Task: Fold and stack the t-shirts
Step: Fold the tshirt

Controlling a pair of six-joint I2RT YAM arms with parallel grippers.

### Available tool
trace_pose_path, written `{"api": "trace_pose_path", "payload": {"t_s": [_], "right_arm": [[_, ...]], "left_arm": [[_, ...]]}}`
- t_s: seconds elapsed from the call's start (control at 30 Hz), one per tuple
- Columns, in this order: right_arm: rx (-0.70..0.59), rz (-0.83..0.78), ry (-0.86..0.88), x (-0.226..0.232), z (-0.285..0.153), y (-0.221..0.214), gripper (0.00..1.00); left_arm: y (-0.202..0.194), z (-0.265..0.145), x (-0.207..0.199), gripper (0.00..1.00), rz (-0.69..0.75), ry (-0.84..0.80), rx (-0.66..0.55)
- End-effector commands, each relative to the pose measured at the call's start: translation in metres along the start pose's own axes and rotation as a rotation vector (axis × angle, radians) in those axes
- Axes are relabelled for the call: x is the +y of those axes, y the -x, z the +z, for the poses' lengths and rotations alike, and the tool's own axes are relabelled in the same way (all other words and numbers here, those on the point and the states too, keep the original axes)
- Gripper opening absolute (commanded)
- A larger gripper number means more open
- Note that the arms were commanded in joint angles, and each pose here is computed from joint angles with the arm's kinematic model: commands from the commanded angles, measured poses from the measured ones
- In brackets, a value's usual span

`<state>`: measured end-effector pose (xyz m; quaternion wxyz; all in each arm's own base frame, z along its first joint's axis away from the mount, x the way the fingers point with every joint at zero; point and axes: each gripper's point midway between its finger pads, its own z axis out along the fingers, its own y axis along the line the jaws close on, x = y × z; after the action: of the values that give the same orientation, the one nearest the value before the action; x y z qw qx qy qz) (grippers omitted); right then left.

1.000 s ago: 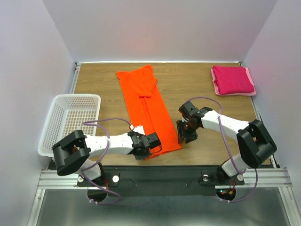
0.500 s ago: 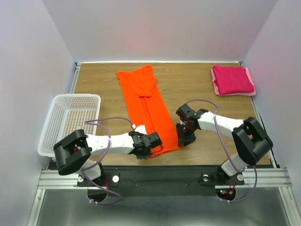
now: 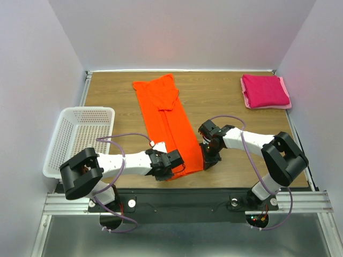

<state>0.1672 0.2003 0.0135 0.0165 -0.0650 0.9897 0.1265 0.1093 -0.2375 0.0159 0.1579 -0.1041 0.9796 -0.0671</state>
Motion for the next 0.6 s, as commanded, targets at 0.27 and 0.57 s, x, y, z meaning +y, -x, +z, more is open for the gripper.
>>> {"api": "trace_pose_path", "payload": {"t_s": [0.27,0.57], "right_arm": [[-0.024,-0.053,-0.144,-0.024,0.000,-0.001,0.01],[0.004,-0.092,-0.121,-0.023,-0.024,-0.015,0.01]], "left_arm": [[-0.005,-0.008,0.030,0.00,0.061,0.052,0.027],[-0.018,-0.026,0.023,0.00,0.069,-0.055,0.108]]}}
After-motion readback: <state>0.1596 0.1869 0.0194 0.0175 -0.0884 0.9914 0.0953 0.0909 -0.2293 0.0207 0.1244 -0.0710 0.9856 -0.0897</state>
